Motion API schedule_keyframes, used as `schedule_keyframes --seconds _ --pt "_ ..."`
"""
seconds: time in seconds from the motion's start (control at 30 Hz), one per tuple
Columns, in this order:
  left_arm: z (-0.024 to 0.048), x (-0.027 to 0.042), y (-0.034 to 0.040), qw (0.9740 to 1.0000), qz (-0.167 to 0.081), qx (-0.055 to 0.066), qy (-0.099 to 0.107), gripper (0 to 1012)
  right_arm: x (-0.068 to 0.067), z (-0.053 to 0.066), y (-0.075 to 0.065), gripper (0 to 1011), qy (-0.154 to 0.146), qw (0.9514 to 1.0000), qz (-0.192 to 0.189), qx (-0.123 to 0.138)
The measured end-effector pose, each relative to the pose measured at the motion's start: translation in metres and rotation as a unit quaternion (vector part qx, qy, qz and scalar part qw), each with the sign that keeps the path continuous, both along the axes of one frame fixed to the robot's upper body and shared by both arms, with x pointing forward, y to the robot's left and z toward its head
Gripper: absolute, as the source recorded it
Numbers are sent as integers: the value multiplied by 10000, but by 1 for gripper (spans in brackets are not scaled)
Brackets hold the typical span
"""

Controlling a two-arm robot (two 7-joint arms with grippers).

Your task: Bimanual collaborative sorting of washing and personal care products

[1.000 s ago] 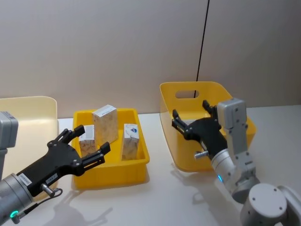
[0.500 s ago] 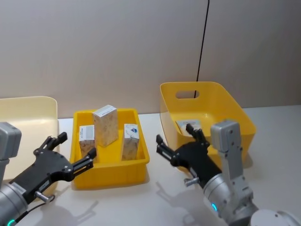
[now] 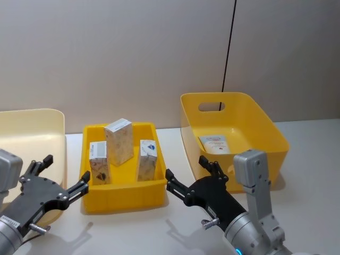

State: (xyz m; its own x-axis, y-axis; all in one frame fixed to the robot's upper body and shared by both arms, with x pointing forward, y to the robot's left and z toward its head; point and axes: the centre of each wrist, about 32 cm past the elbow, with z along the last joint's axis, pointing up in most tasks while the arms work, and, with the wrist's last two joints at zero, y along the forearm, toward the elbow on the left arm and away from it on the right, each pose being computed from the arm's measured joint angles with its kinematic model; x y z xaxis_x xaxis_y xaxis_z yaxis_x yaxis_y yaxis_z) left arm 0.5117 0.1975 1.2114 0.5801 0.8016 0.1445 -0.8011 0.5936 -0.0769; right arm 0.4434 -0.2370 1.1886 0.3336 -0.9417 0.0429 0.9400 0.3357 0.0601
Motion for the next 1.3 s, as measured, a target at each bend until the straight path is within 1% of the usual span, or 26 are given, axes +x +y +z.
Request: schedule_keyframes --seconds 0.03,0.07,0.2,0.3,0.43,0.53,0.73,1.13,1.3 --pt "-3 -7 1 10000 42 18 -10 1003 0 0 0 1001 0 10000 1 0" --pt "-9 -26 2 9999 134 61 -36 1003 -1 0 1 1001 1 10000 2 1" --pt "-25 -66 5 9993 328 145 -84 1003 -2 0 1 1001 0 10000 2 1" --pt "-42 -114 7 9980 567 244 -157 1003 -2 1 1 1001 0 10000 2 2" --pt "-54 -148 7 9967 724 309 -208 1004 -1 1 0 1001 0 10000 0 2" --pt "-64 -180 8 9951 878 371 -262 1003 -1 1 -1 1001 -1 10000 -1 2" --pt "-69 -197 9 9941 965 405 -294 1003 -1 1 -1 1001 -1 10000 -3 2" --pt "-69 -198 8 9940 972 405 -298 1003 2 1 -2 1001 -3 10000 -8 2" --pt "-69 -198 8 9940 972 405 -298 1003 30 6 -2 1001 -19 10000 -1 0"
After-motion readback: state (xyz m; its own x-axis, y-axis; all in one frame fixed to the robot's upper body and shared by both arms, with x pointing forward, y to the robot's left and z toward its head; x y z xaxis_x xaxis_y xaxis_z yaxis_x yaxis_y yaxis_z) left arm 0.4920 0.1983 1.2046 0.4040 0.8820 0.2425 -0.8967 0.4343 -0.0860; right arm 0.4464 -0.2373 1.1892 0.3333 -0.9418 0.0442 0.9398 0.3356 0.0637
